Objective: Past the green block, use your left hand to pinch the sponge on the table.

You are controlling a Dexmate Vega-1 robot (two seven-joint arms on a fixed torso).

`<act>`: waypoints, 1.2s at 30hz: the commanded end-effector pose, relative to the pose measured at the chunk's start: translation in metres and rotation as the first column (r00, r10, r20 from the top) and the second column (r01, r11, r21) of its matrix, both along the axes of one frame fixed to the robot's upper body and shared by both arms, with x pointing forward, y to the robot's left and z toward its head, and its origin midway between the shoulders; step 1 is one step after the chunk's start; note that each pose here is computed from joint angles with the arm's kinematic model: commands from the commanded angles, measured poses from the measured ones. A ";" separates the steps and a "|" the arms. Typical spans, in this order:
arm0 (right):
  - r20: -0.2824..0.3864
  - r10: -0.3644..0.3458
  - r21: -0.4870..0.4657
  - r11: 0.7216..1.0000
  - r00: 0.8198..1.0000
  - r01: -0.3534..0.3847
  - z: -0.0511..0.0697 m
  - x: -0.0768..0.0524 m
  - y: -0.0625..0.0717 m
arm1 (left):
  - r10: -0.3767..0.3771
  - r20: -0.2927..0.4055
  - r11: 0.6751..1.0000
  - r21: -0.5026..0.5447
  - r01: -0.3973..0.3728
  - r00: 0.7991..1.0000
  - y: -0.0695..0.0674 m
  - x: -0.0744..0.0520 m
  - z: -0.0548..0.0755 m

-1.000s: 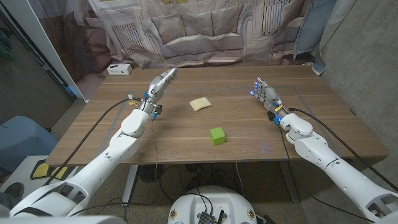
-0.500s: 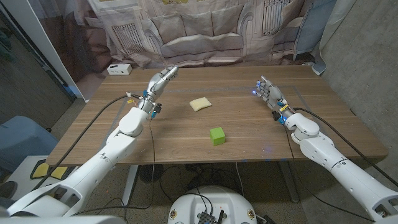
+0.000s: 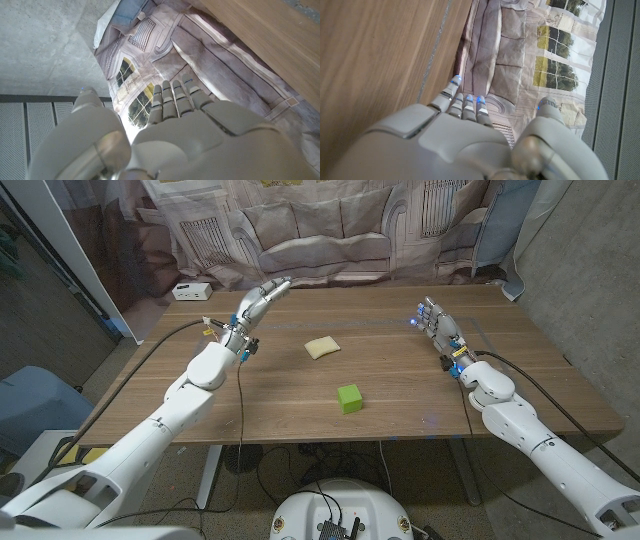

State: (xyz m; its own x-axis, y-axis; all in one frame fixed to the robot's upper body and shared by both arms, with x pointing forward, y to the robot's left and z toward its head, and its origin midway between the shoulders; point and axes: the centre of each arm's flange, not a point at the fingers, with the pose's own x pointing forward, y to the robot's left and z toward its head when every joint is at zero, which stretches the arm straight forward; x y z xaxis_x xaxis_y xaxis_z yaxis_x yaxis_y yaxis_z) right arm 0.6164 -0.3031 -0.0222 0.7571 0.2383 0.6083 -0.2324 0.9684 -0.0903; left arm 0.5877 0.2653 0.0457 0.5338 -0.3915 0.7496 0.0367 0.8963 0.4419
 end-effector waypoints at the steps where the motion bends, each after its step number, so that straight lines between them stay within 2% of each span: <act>1: 0.026 -0.051 0.014 0.999 0.998 0.050 -0.001 -0.003 0.022 | 0.081 0.058 0.993 0.084 -0.086 0.995 0.013 -0.009 0.015; 13: 0.031 -0.077 0.026 0.997 0.997 0.077 -0.006 -0.015 0.028 | 0.131 0.093 0.979 0.144 -0.144 0.987 0.018 -0.011 0.020; 20: 0.036 -0.091 0.031 0.995 0.995 0.090 -0.007 -0.019 0.029 | 0.142 0.101 0.975 0.157 -0.157 0.985 0.024 -0.005 0.024; 29: 0.032 -0.096 0.036 0.995 0.995 0.095 -0.008 -0.021 0.031 | 0.226 0.163 0.940 0.222 -0.259 0.960 0.016 -0.011 0.034; 36: 0.036 -0.104 0.041 0.994 0.994 0.103 -0.008 -0.023 0.031 | 0.276 0.171 0.919 0.240 -0.312 0.946 0.019 -0.007 0.040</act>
State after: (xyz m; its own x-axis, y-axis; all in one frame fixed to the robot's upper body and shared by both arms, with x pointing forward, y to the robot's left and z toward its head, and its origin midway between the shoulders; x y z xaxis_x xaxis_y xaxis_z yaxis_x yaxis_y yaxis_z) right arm 0.5966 -0.2729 -0.0299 0.7532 0.1491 0.6406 -0.1404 0.9880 -0.0648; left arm 0.5796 0.2840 0.0754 0.5398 -0.4314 0.7229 -0.2099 0.7626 0.6118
